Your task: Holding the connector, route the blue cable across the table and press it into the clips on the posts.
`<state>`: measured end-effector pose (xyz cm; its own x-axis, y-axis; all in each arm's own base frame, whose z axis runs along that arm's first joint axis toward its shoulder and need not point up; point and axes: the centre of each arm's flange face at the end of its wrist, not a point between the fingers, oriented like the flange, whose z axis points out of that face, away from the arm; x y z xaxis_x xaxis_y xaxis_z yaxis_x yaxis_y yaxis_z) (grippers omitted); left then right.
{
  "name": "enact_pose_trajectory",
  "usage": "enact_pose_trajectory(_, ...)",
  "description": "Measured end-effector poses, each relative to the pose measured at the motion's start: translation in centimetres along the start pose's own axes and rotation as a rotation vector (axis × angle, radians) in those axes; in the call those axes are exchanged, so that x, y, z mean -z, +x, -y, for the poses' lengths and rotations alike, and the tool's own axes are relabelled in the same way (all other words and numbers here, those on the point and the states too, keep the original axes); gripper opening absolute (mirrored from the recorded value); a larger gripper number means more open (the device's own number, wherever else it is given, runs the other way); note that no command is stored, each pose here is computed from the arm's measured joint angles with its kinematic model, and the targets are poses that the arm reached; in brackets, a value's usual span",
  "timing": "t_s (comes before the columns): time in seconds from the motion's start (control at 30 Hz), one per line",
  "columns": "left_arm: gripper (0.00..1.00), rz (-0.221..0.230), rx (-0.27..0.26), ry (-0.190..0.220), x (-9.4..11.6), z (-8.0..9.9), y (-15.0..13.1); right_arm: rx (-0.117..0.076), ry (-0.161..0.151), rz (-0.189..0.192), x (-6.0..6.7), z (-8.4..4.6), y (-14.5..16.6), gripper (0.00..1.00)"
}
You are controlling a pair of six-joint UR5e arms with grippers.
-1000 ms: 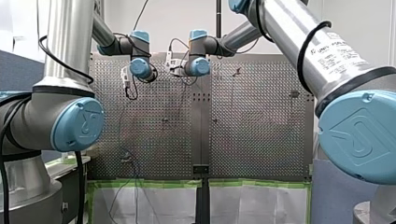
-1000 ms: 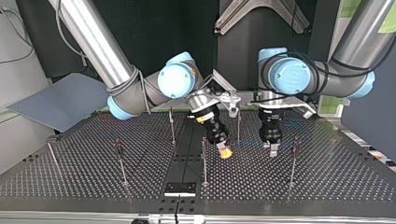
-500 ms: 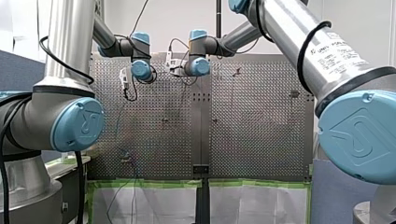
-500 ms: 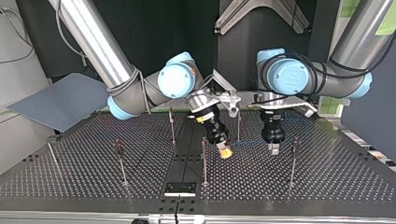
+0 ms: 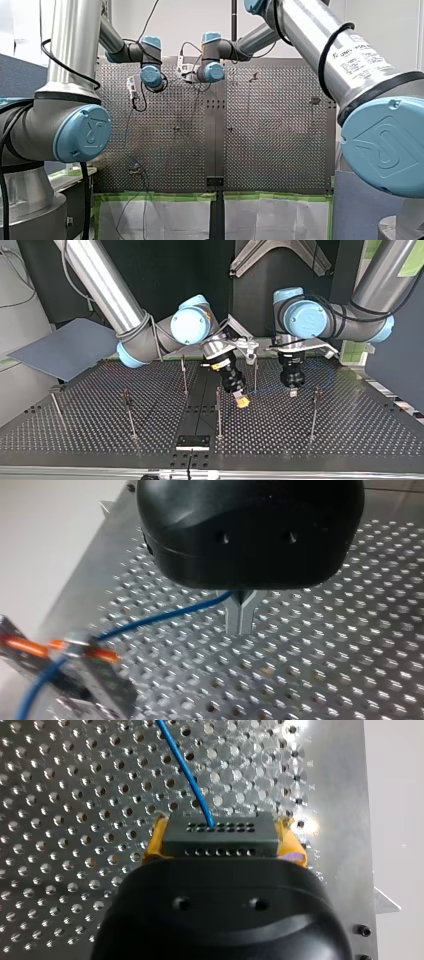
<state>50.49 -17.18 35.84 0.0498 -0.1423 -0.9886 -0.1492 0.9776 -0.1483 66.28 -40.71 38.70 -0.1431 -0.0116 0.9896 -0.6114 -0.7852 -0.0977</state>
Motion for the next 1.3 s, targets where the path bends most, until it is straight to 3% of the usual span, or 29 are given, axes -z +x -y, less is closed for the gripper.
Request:
enact_pose_trajectory(0.13,0.02,-0.012,-0.008,-0.021,0.8,-0.4,1.2,0.0,0.003,0.021,0.0,0.3,-1.0,0.0)
enact_pose_trajectory(0.3,0.02,-0.014,-0.005,-0.023,1.5,-0.6,2.5,0.009,0.002,0.067,0.1,0.4,-3.0,0.0)
enact_pose_trajectory(0.53,0.02,-0.016,-0.001,-0.019,2.5,-1.0,4.5,0.01,0.002,0.102,0.4,0.5,-4.5,0.0)
enact_pose_trajectory(0.87,0.02,-0.027,0.017,-0.011,4.2,-1.7,7.4,0.007,-0.011,0.167,1.6,-0.1,-7.8,0.0)
enact_pose_trajectory(1.3,0.02,-0.152,-0.04,0.002,7.4,-2.5,13.6,0.019,-0.043,0.256,4.0,-1.6,-12.6,0.0)
